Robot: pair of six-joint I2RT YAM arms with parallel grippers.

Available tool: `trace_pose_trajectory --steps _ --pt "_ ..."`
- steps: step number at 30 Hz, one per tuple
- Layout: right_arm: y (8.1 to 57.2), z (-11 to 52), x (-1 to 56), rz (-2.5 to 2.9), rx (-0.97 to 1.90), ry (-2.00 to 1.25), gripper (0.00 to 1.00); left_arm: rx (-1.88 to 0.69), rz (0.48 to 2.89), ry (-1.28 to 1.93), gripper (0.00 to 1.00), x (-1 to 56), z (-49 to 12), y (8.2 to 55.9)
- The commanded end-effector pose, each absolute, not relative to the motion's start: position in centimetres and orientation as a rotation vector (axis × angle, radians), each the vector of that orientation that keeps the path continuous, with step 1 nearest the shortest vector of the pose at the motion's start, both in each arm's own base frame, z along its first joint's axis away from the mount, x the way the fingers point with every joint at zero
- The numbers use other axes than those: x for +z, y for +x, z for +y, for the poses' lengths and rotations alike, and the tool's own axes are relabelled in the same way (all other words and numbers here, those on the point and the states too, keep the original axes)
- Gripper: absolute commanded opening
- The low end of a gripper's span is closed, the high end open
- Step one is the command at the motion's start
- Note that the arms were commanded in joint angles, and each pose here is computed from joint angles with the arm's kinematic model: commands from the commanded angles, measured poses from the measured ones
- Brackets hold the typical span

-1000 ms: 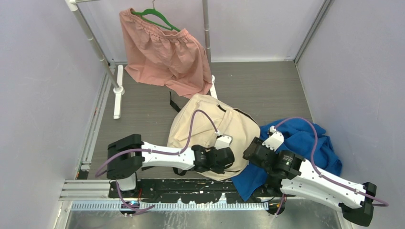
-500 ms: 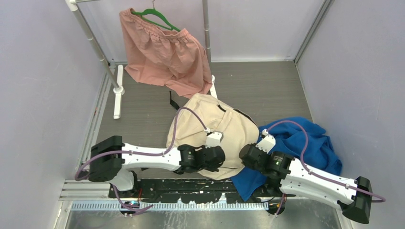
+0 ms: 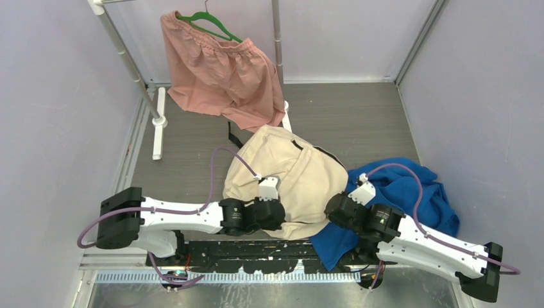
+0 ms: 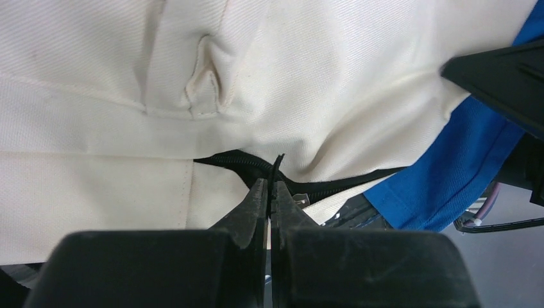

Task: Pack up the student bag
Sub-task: Zip the student bag at the center of the board.

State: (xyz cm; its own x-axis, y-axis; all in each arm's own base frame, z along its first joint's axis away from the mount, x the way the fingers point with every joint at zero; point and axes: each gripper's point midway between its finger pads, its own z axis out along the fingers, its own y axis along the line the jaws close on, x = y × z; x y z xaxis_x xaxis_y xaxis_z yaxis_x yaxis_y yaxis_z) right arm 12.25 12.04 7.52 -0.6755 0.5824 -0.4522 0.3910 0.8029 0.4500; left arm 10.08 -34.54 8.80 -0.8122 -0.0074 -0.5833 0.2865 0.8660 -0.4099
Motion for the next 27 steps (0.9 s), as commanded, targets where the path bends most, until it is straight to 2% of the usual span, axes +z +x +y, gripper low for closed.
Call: trace_pose_trajectory --steps 1,6,10,11,14,15,16,18,22,27 --pt "13.5 7.1 9.1 2.253 0.189 0.726 0.01 -0.466 2.474 0.206 0.00 7.0 -29.7 10.3" --pt "14.0 6.1 11.1 2.198 0.164 0.713 0.01 -0.470 2.446 0.201 0.00 7.4 -29.1 10.6" --pt "14.7 6.9 13.6 2.159 0.240 0.664 0.01 -0.553 2.420 0.232 0.00 8.2 -30.8 10.6" --pt "14.9 7.7 14.4 2.157 0.299 0.627 0.06 -0.567 2.419 0.253 0.00 8.1 -31.4 10.5" --pt "14.8 9.9 15.7 2.189 0.408 0.541 0.59 -0.629 2.404 0.299 0.00 8.4 -34.2 10.5" --pt "14.5 10.1 15.5 2.221 0.396 0.535 0.68 -0.628 2.411 0.310 0.00 8.3 -34.9 10.5" --pt "14.0 10.3 15.2 2.264 0.381 0.542 0.72 -0.628 2.418 0.319 0.00 8.1 -35.5 10.5" --pt "12.8 11.1 14.0 2.381 0.345 0.550 0.75 -0.643 2.429 0.336 0.00 7.9 -36.7 10.3" --pt "10.3 12.7 11.1 2.571 0.334 0.609 0.75 -0.726 2.431 0.336 0.00 7.9 -38.3 9.9" --pt "9.3 15.3 9.3 2.586 0.590 0.812 0.70 -0.776 2.419 0.302 0.00 8.0 -38.3 9.7"
